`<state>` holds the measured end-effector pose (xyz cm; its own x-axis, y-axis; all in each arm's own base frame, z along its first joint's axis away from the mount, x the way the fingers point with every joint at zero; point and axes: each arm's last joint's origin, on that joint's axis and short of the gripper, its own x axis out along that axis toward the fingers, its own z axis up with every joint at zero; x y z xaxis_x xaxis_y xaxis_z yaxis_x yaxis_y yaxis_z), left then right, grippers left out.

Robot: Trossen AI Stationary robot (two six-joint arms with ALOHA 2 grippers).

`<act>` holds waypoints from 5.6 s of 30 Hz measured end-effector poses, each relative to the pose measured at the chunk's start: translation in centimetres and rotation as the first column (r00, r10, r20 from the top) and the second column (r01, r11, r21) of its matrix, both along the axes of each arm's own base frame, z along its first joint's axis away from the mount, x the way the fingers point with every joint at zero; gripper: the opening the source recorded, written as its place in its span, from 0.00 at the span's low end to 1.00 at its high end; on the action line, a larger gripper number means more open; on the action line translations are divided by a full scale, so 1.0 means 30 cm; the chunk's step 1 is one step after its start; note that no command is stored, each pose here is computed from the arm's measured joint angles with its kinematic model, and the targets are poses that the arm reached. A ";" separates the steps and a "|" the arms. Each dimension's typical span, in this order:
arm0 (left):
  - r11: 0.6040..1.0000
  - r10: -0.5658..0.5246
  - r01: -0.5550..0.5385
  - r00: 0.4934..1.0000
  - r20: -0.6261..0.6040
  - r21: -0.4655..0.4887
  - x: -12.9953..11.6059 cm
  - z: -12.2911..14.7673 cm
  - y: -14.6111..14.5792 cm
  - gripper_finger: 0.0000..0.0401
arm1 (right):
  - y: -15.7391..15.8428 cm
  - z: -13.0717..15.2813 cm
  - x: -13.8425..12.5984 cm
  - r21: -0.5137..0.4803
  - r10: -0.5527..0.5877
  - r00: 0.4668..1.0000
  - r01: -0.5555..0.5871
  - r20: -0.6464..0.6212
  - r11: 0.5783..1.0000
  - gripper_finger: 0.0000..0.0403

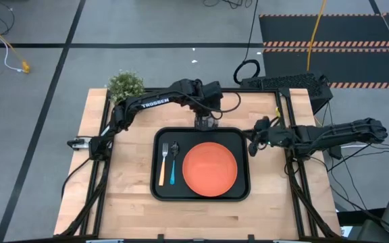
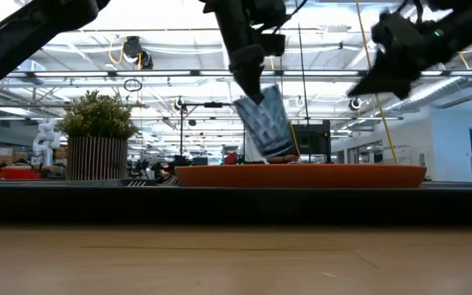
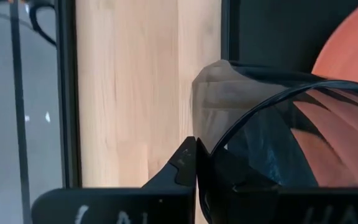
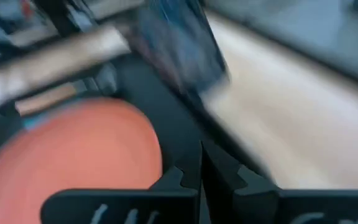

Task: Pick and place plate/cup/fork/spoon on tray
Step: Put the blue cup to the top right of the orange plate on the black table tray

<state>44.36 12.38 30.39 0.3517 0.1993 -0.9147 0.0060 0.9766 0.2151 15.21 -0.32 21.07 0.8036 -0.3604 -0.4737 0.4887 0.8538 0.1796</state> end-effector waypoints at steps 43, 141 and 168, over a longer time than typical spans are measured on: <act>0.851 0.076 -0.436 0.652 0.754 0.292 0.168 0.220 0.050 0.02 | -0.030 0.183 0.145 -0.554 -0.278 0.867 0.483 0.414 0.678 0.07; 0.911 -0.332 -0.099 0.401 0.854 0.401 0.190 0.256 0.190 0.12 | -0.188 0.261 0.089 -0.844 -0.344 0.860 0.471 0.376 0.257 0.54; 0.924 -0.301 -0.123 0.353 0.886 0.363 0.192 0.261 0.193 0.12 | -0.188 0.283 0.064 -0.807 -0.417 0.799 0.550 0.434 0.214 0.33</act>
<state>50.12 18.17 38.23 0.9480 0.2951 0.1190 -0.3174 0.8493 0.4218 17.13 -5.96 29.56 0.3281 -0.8306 0.4499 0.9040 0.1379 -0.4048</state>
